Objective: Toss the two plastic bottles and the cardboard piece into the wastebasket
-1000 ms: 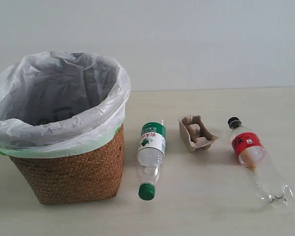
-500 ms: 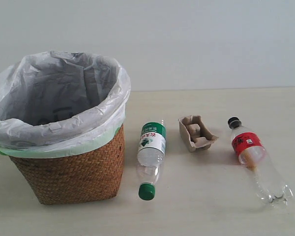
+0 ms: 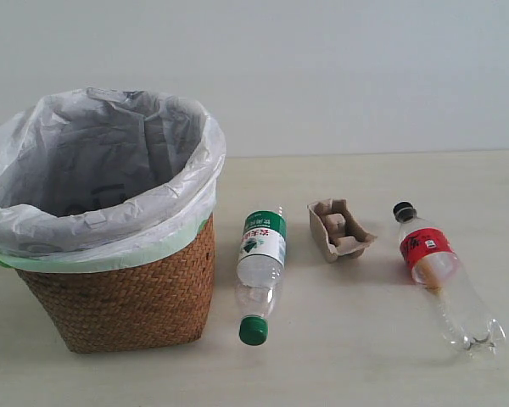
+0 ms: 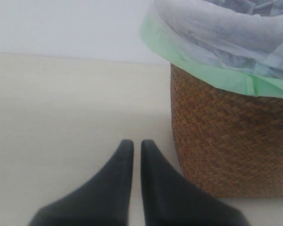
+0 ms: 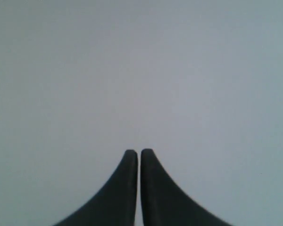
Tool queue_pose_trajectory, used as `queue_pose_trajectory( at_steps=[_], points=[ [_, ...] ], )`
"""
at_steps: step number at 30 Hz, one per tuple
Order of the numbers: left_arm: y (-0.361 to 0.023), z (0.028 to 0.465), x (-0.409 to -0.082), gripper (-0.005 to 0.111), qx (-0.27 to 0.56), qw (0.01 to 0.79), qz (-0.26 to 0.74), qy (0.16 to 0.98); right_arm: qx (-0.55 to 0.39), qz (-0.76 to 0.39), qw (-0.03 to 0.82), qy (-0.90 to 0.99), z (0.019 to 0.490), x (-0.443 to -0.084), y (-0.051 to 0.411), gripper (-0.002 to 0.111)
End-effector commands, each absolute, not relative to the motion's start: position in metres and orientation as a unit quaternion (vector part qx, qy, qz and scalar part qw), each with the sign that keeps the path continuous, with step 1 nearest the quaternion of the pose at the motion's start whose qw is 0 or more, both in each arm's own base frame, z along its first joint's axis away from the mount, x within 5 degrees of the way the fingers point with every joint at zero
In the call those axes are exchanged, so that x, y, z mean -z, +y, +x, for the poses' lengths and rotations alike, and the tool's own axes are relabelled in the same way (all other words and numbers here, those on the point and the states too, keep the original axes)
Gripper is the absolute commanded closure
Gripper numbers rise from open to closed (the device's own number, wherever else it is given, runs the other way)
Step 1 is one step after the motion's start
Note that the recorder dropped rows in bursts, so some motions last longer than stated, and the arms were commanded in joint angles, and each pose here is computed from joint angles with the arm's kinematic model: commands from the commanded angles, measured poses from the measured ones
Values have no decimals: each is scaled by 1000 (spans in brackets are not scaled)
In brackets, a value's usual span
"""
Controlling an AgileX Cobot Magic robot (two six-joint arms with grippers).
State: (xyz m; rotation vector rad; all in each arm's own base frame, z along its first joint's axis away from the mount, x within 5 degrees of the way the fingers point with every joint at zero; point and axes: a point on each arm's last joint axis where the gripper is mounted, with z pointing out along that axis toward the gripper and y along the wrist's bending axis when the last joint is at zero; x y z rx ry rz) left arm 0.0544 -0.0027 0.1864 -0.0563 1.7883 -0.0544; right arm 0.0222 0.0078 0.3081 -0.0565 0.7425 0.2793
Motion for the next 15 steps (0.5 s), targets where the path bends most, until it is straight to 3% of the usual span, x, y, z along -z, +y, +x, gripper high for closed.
queue_pose_trajectory(
  at_steps=[1,8,15],
  points=[
    [-2,54,-186,101,24,626,-29,779,-124,-19,885,448,21,-340,5,108],
    [-2,54,-186,101,24,626,-29,779,-69,-25,765,640,56,-384,7,108],
    [-2,54,-186,101,24,626,-29,779,-16,-66,654,753,112,-397,13,104]
  ],
)
